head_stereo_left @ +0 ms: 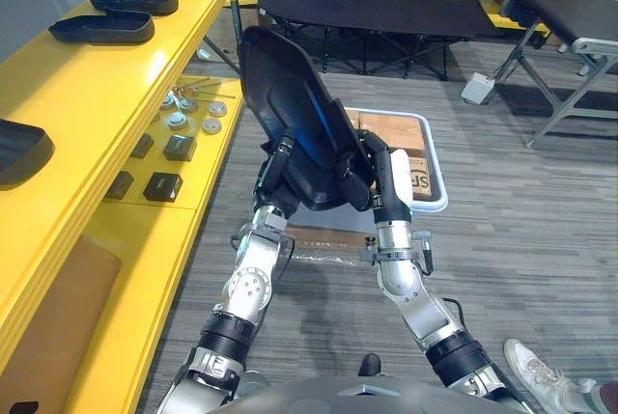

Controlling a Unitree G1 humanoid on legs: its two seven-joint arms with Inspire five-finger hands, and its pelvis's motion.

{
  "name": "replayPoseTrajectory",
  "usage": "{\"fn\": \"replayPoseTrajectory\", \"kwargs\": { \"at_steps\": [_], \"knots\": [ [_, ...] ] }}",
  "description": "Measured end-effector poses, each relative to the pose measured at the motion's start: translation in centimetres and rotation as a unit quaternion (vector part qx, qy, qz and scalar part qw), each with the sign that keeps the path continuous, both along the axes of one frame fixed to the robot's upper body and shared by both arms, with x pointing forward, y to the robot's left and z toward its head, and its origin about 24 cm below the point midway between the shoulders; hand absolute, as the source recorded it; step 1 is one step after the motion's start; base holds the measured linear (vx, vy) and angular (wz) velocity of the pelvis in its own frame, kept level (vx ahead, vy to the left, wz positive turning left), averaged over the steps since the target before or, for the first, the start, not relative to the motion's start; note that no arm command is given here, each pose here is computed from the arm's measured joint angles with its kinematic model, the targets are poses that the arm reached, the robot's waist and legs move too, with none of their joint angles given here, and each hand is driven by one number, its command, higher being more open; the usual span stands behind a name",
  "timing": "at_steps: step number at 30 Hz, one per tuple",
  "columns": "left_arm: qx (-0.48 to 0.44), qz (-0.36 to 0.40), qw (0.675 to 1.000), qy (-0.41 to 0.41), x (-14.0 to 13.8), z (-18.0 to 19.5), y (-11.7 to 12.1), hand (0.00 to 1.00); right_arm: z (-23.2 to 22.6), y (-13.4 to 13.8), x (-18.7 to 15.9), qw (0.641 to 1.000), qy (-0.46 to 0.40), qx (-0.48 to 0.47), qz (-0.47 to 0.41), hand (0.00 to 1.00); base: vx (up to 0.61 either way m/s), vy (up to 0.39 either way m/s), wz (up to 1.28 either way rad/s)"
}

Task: Walk over and take three plastic housings, then place them on the shelf

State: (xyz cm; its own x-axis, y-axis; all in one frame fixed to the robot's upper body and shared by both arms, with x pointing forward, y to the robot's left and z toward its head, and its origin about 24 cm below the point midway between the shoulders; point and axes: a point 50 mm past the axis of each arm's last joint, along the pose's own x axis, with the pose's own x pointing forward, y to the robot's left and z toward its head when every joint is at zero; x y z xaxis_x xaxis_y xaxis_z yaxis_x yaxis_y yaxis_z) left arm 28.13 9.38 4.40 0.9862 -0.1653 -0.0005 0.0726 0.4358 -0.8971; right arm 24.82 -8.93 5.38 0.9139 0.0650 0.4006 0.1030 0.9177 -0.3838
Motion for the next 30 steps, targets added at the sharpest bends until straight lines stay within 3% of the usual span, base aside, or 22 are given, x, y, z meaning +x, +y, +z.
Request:
{"fn": "replayPoseTrajectory", "kwargs": {
  "at_steps": [8,13,16,18,19,20,21,24,28,30],
  "knots": [
    [0.064,0.039,0.993,-0.088,-0.2,4.2,0.2,0.00,2.3,0.3,-0.3,0.997,-0.040,0.069,0.007,1.00,0.00,0.000,0.00],
    [0.138,0.139,0.975,-0.105,-1.0,5.2,2.9,0.00,3.9,0.3,-0.5,0.992,-0.055,0.113,0.019,1.00,0.00,0.000,0.00],
    [0.248,0.274,0.928,-0.042,-2.3,3.8,6.5,0.00,3.9,-1.2,-0.8,0.989,-0.050,0.140,-0.010,1.00,0.00,0.000,0.00],
    [0.333,0.397,0.855,0.025,-3.9,3.0,9.7,0.00,3.2,-3.3,-1.2,0.983,-0.035,0.168,-0.058,1.00,0.00,0.000,0.00],
    [0.352,0.424,0.833,0.038,-4.2,2.9,10.3,0.00,2.9,-3.8,-1.3,0.981,-0.030,0.177,-0.072,1.00,0.00,0.000,0.00],
    [0.378,0.473,0.794,0.061,-4.9,2.8,11.4,0.00,2.4,-4.8,-1.6,0.976,-0.020,0.194,-0.095,1.00,0.00,0.000,0.00],
    [0.407,0.541,0.730,0.089,-6.0,2.9,13.0,0.00,1.6,-6.1,-2.1,0.966,-0.003,0.225,-0.128,1.00,0.00,0.000,0.00],
    [0.425,0.628,0.644,0.101,-7.4,3.9,14.4,0.00,0.0,-7.8,-3.5,0.954,0.024,0.238,-0.183,1.00,0.03,0.009,-0.01],
    [0.449,0.646,0.614,0.058,-7.4,5.4,13.5,0.00,-2.6,-8.9,-4.7,0.951,0.078,0.206,-0.216,1.00,0.02,0.010,-0.06],
    [0.440,0.627,0.642,0.045,-7.1,5.4,13.0,0.00,-3.8,-9.1,-5.3,0.950,0.108,0.199,-0.216,1.00,0.02,0.011,-0.09]
  ]
}}
